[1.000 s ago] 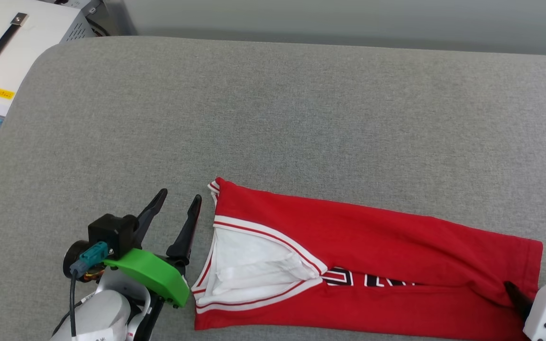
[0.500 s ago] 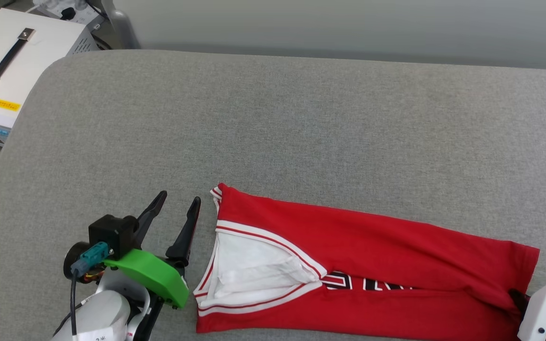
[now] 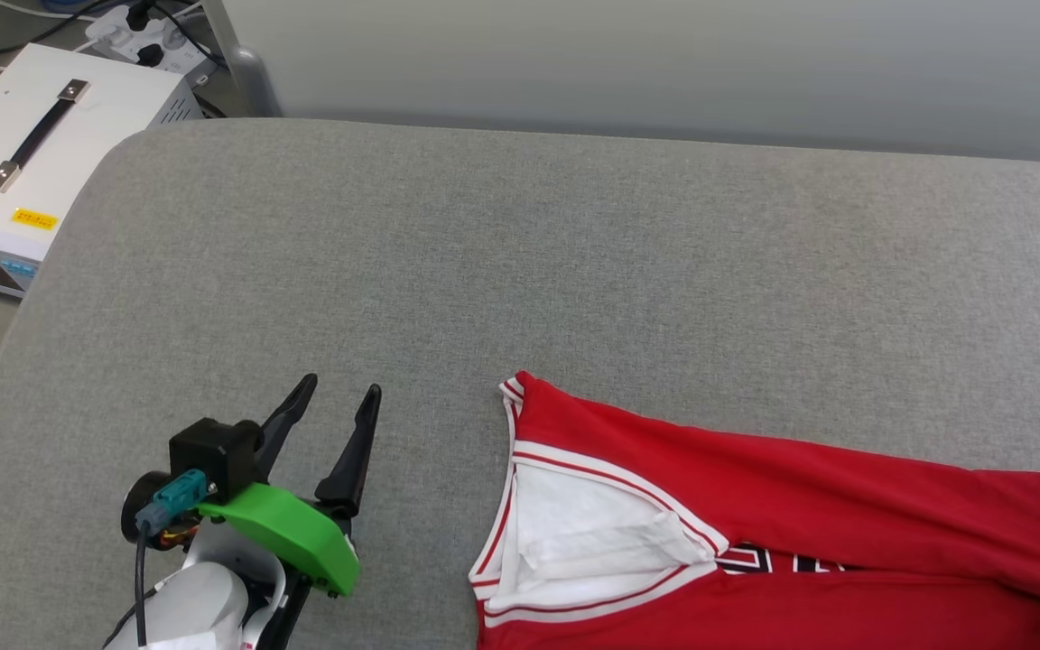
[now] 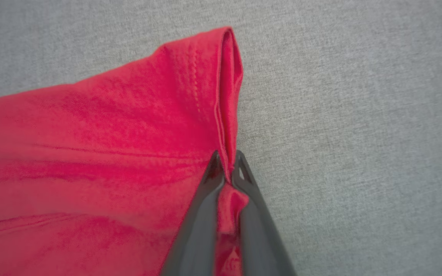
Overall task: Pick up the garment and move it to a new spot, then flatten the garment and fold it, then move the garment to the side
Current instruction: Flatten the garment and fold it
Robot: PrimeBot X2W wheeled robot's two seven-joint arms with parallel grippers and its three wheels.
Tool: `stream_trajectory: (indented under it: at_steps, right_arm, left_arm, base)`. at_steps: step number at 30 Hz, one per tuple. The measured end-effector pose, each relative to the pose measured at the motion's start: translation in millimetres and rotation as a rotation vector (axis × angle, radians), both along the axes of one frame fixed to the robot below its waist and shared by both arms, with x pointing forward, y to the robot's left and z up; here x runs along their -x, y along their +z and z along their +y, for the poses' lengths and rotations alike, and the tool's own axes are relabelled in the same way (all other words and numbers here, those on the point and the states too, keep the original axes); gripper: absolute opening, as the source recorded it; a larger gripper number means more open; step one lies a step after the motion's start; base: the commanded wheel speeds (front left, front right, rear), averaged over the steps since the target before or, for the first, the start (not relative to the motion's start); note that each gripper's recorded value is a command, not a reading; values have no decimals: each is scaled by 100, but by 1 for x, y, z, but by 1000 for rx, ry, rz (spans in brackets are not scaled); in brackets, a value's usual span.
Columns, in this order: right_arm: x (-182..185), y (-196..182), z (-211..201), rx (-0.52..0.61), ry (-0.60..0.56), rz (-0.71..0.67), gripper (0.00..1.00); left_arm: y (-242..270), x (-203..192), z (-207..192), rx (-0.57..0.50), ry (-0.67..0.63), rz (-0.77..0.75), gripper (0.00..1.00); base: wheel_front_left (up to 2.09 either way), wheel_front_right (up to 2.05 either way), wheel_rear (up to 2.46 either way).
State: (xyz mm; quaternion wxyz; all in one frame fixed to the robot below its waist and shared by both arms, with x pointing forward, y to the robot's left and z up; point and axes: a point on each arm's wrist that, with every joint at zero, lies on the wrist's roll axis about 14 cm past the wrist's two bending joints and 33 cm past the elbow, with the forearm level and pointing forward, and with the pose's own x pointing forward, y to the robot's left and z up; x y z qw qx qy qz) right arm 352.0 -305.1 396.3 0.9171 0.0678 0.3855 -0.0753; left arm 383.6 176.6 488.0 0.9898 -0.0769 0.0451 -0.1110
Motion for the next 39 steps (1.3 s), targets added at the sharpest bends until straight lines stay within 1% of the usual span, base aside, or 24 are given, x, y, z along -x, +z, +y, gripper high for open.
stream_trajectory:
  at_steps: [3, 6, 10, 15, 22, 27, 28, 32, 36, 39]
  right_arm:
    - [-2, 6, 7, -13, 11, -20, 0]
    - [-4, 15, 22, -51, 37, -48, 0]
    - [-1, 29, 46, -92, 93, -77, 0]
    - [8, 43, 84, -173, 180, -89, 0]
    - [14, 61, 157, -338, 313, -92, 0]
    - [17, 70, 199, -452, 397, -92, 0]
    - [16, 76, 216, -514, 436, -104, 0]
    - [16, 79, 249, -662, 478, -120, 0]
    - [24, 74, 283, -768, 523, -90, 0]
    - [24, 76, 306, -825, 553, -100, 0]
  left_arm:
    - [2, 2, 0, 4, 3, -6, 100]
    - [2, 7, -1, 10, 5, -7, 100]
    - [8, 12, -2, 20, 11, -22, 100]
    - [13, 19, 1, 31, 26, -38, 100]
    - [14, 24, 6, 52, 60, -44, 100]
    - [14, 26, 12, 63, 82, -45, 100]
    - [13, 27, 15, 66, 91, -43, 100]
    - [12, 31, 20, 64, 103, -43, 100]
    - [12, 35, 25, 65, 123, -44, 100]
    - [13, 38, 30, 66, 135, -48, 100]
  base:
    - [0, 0, 0]
    - [0, 0, 0]
    - [0, 0, 0]
    - [0, 0, 0]
    - [0, 0, 0]
    - [0, 0, 0]
    - [0, 0, 0]
    - [0, 0, 0]
    - [0, 0, 0]
    - [0, 0, 0]
